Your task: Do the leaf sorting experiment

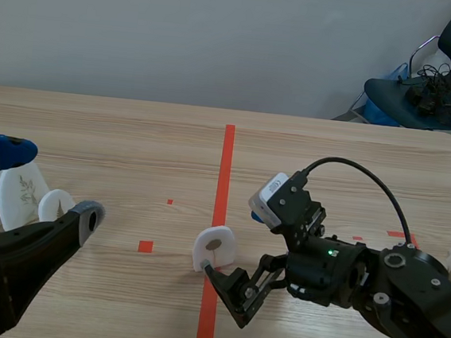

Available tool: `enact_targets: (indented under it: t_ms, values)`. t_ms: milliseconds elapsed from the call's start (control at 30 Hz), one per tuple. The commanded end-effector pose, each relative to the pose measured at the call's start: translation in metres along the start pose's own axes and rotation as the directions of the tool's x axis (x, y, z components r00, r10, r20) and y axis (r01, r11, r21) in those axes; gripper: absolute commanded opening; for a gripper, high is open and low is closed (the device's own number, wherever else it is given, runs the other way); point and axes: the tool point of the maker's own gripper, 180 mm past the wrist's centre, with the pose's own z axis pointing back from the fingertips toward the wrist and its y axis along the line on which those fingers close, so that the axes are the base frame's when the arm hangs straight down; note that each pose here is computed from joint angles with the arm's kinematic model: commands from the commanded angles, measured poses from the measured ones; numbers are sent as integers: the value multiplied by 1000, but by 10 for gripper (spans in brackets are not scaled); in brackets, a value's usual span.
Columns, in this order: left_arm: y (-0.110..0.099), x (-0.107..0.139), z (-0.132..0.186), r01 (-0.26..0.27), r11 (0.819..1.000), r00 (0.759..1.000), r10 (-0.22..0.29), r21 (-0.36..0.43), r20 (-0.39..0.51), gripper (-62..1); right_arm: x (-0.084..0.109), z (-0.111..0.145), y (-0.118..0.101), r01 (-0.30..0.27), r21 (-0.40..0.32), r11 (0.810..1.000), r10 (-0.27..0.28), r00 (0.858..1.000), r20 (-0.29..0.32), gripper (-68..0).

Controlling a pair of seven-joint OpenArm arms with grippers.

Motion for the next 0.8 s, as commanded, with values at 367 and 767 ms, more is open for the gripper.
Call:
enact_targets:
  t_ms: [367,767]
  values:
    - [-2,6,-1,-9,1000,1000,9,-3,28,14,14,-32,19,-45,39,998,44,999,17,-43]
    - [-2,6,-1,-9,1000,1000,9,-3,28,14,2,-29,16,-52,35,998,53,998,-42,-344]
